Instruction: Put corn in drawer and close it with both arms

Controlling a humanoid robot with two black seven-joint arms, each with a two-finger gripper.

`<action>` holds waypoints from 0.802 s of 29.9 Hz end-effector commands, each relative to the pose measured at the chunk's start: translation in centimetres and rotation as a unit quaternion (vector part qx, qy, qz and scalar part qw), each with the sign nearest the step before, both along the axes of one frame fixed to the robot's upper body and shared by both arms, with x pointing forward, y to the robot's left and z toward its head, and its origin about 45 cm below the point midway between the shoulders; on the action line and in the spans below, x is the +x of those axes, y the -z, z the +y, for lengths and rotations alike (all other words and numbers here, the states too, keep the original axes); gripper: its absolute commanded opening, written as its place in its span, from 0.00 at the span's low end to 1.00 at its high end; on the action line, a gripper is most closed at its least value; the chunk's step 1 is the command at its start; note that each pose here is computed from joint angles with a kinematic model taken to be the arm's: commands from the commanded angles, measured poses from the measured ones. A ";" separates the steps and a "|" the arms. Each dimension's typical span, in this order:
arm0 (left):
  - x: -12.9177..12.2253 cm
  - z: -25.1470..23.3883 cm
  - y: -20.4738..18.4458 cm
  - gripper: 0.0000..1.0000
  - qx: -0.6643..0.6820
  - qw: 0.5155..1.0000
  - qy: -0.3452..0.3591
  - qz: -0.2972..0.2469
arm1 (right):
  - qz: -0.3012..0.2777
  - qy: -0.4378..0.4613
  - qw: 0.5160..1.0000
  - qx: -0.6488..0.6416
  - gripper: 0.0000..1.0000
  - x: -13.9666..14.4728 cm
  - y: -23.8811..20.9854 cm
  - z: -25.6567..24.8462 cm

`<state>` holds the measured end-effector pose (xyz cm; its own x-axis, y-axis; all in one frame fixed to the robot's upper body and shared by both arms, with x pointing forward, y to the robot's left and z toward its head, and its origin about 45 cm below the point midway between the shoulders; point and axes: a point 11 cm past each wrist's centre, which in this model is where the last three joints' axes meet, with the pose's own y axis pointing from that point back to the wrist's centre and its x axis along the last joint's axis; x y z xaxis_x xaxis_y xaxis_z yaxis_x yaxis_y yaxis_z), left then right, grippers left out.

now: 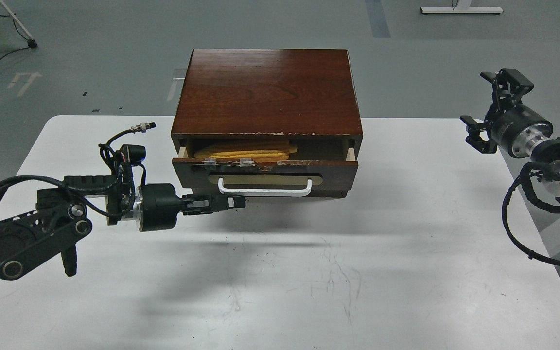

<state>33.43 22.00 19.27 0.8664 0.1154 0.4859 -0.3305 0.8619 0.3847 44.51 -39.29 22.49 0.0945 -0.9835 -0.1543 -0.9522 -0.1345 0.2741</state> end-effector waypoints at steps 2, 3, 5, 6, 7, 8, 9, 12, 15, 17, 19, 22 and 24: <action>0.3 -0.2 0.1 0.00 -0.002 1.000 -0.002 -0.001 | 0.001 -0.001 1.000 0.000 1.00 0.0 0.1 0.0; 0.4 -0.2 0.1 0.00 -0.001 1.000 -0.003 0.000 | 0.001 -0.001 1.000 0.000 1.00 0.0 0.1 0.0; 0.8 -0.4 0.2 0.00 -0.002 1.000 -0.005 -0.001 | 0.002 0.000 1.000 0.000 1.00 -0.1 0.2 0.0; 1.0 -0.6 0.1 0.00 -0.003 1.000 -0.006 -0.002 | 0.002 0.000 1.000 0.000 1.00 -0.1 0.2 -0.1; 1.5 -0.7 0.1 0.00 -0.002 1.000 -0.009 -0.005 | 0.002 0.000 1.000 0.000 1.00 -0.1 0.2 0.0; 1.9 -0.8 0.1 0.00 -0.002 1.000 -0.013 -0.006 | 0.002 0.000 1.000 0.000 1.00 -0.1 0.2 0.0; 2.1 -0.8 0.1 0.00 -0.001 1.000 -0.015 -0.007 | 0.003 0.000 1.000 0.000 1.00 -0.1 0.2 -0.1; 2.8 -0.9 0.0 0.00 -0.001 1.000 -0.020 -0.010 | 0.003 0.001 1.000 -0.001 1.00 -0.2 0.3 -0.2; 3.3 -1.0 -0.3 0.00 0.000 1.000 -0.023 -0.014 | 0.004 0.001 1.000 -0.001 1.00 -0.2 0.3 -0.2; 3.3 -1.0 -0.1 0.00 0.000 1.000 -0.022 -0.012 | 0.004 -0.001 1.000 0.000 1.00 -0.2 0.3 -0.1; 3.2 -1.1 0.0 0.00 0.002 1.000 -0.020 -0.010 | 0.004 -0.001 1.000 0.000 1.00 -0.2 0.3 -0.1; 3.3 -1.2 0.3 0.00 0.002 1.000 -0.023 -0.008 | 0.004 -0.001 1.000 0.000 1.00 -0.2 0.3 -0.1; 3.6 -0.8 0.5 0.00 0.004 0.999 -0.032 -0.006 | 0.004 -0.001 1.000 0.001 1.00 -0.2 0.4 0.0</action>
<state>36.70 20.83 19.10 0.8518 0.1515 0.5015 -0.3745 0.8455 0.3806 44.29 -39.40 22.17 0.0949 -0.9833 -0.1550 -0.9500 -0.1360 0.2811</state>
